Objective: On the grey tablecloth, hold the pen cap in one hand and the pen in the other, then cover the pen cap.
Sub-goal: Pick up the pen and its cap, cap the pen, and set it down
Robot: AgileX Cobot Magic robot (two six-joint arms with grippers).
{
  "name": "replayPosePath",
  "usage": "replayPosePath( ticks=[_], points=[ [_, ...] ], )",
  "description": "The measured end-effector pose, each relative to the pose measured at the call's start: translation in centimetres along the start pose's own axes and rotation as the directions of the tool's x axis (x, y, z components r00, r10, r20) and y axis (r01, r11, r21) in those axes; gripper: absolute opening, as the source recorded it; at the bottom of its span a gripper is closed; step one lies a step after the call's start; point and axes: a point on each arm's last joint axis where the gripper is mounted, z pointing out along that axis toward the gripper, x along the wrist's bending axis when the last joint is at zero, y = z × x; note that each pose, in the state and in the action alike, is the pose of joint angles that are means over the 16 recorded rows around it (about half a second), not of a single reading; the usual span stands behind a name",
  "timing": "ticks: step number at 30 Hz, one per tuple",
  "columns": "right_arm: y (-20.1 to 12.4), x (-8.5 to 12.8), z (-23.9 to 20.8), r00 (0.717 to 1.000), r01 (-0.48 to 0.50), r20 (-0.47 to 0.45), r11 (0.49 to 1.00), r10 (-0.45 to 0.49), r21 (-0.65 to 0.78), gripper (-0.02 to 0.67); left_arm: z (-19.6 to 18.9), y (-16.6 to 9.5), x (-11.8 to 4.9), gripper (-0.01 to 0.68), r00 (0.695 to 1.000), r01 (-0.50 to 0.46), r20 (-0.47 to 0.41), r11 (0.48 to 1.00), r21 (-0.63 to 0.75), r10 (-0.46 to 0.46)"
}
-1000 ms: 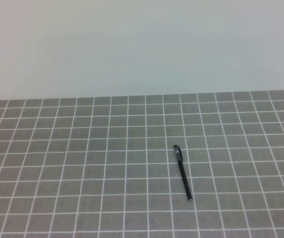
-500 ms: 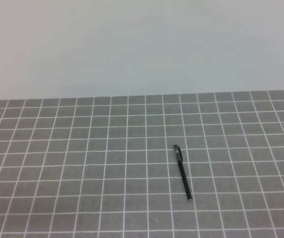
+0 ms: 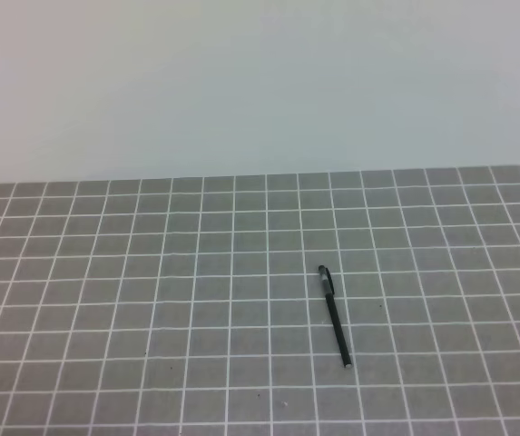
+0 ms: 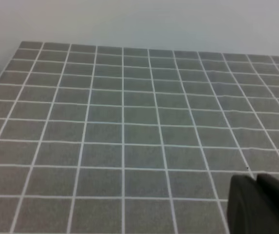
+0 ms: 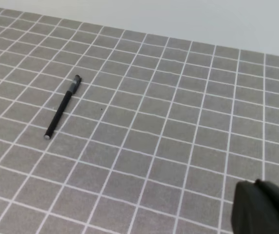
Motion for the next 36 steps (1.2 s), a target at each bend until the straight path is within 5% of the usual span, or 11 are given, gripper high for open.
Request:
replayPosePath(
  ticks=[36],
  points=[
    [0.01,0.03,0.0,1.0,-0.007,-0.003,1.0,0.007,-0.005,0.003,-0.09,-0.25,0.21,-0.001,0.999,-0.04,-0.035,0.999,0.02,0.041]
  ],
)
